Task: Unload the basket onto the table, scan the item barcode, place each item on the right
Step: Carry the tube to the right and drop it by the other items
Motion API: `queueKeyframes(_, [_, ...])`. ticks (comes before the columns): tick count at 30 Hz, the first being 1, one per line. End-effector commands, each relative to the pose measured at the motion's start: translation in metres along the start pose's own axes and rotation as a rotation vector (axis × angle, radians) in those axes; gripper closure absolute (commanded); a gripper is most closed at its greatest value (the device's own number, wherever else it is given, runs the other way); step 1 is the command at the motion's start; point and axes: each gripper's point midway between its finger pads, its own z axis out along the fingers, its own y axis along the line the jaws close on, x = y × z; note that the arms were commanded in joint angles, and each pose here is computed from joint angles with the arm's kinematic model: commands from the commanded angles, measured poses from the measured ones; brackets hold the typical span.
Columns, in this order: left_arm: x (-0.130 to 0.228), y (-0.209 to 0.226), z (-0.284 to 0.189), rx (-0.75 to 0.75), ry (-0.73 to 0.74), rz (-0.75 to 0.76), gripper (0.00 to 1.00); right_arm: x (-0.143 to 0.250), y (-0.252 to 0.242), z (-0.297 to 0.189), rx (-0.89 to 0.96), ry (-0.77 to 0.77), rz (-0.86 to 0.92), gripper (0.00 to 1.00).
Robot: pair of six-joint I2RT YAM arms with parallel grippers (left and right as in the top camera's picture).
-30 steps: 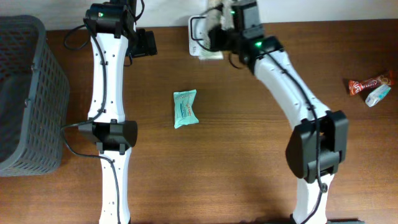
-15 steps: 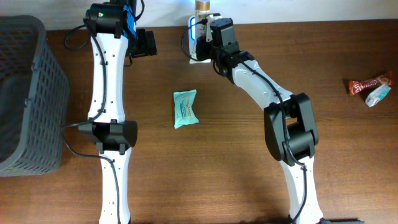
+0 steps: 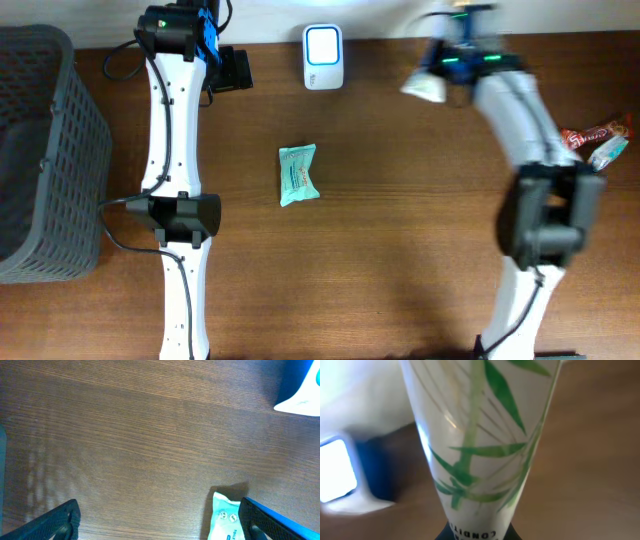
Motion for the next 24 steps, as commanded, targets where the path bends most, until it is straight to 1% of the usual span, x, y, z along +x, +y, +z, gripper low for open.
queueKeyframes(1, [0.001, 0.002, 0.005, 0.002, 0.011, 0.004, 0.01, -0.027, -0.120, -0.050, 0.243, -0.014, 0.164, 0.96])
queueKeyframes(3, [0.001, 0.002, 0.005, 0.002, 0.011, 0.004, 0.01, -0.016, -0.174, -0.061, 0.355, 0.036, 0.235, 0.96])
queueKeyframes(6, [0.001, 0.002, 0.005, 0.002, 0.011, 0.004, 0.01, 0.004, -0.242, -0.078, 0.480, 0.103, 0.335, 0.96])
queueKeyframes(9, [0.001, 0.002, 0.005, 0.002, 0.011, 0.004, 0.01, 0.019, -0.295, -0.097, 0.571, 0.130, 0.425, 0.96])
queueKeyframes(11, [0.001, 0.002, 0.005, 0.002, 0.011, 0.004, 0.01, 0.026, -0.321, -0.108, 0.604, 0.116, 0.529, 0.96])
queueKeyframes(13, [0.001, 0.002, 0.005, 0.002, 0.011, 0.004, 0.01, 0.031, -0.339, -0.116, 0.627, 0.101, 0.614, 0.96])
queueKeyframes(16, [0.001, 0.002, 0.005, 0.002, 0.011, 0.004, 0.01, 0.037, -0.356, -0.122, 0.649, 0.093, 0.667, 0.96])
queueKeyframes(21, [0.001, 0.002, 0.005, 0.002, 0.011, 0.004, 0.01, 0.051, -0.368, -0.105, 0.650, 0.076, 0.669, 0.96])
queueKeyframes(22, [0.001, 0.002, 0.005, 0.002, 0.011, 0.004, 0.01, 0.055, -0.368, -0.101, 0.649, 0.077, 0.667, 0.92])
queueKeyframes(24, [0.001, 0.002, 0.005, 0.002, 0.011, 0.004, 0.01, 0.062, -0.368, -0.094, 0.644, 0.081, 0.665, 0.90])
